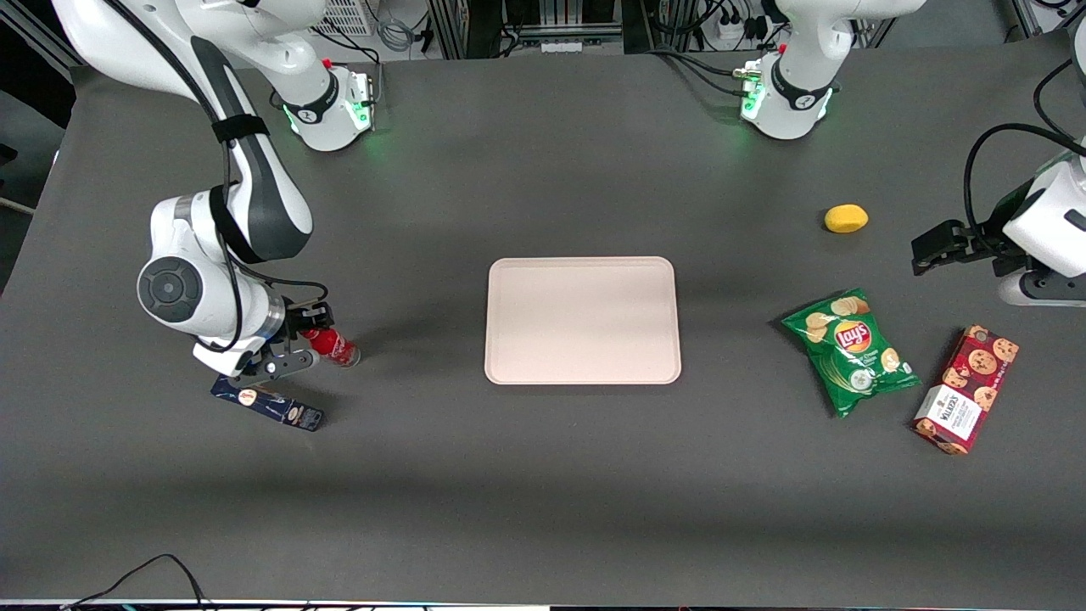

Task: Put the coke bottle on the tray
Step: 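Lower the right gripper and close it around the bottle neck, then lift the bottle and carry it over the white tray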

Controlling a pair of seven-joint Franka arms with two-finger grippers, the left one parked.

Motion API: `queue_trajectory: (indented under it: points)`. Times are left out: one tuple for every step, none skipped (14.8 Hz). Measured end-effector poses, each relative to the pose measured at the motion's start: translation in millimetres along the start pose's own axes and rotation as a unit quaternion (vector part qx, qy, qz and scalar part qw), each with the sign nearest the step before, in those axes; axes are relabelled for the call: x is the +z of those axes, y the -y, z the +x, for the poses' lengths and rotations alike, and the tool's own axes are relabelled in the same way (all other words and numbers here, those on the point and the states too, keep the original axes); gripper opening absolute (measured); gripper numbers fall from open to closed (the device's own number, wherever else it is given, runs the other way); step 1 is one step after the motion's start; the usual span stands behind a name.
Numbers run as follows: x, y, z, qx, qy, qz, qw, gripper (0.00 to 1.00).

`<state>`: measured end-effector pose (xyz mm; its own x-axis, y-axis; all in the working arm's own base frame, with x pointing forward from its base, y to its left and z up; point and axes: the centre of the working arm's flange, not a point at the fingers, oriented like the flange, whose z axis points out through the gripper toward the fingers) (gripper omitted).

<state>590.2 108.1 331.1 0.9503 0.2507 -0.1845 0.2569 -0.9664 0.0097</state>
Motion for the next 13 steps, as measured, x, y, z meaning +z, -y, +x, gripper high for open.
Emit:
queue_trajectory:
  points:
    - [-0.6,0.0,0.3,0.0,-0.001,0.0,1.0,0.48]
    - [-1.5,0.0,0.8,0.0,-0.002,0.0,1.0,0.45]
    - [-2.3,0.3,1.1,0.0,-0.003,0.0,1.0,0.36]
    - [-2.6,0.7,1.3,-0.001,-0.004,0.0,1.0,0.31]
    - [-2.6,1.2,1.4,-0.001,-0.004,0.0,1.0,0.31]
    - [-2.7,1.9,1.5,-0.002,-0.004,0.0,1.0,0.31]
    - [-3.0,3.0,1.9,-0.003,-0.005,0.0,1.0,0.31]
    - [-3.6,4.1,2.4,-0.005,-0.007,0.0,1.0,0.31]
    - [-5.5,4.8,3.3,-0.006,-0.01,0.0,0.9999,0.31]
    - [-10.4,4.9,5.2,-0.007,-0.015,-0.001,0.9999,0.31]
    - [-18.6,4.6,7.7,-0.007,-0.02,-0.001,0.9998,0.31]
    - [-30.3,4.3,9.7,-0.007,-0.02,-0.001,0.9998,0.31]
    - [-45.0,4.0,11.2,-0.007,-0.018,-0.001,0.9998,0.31]
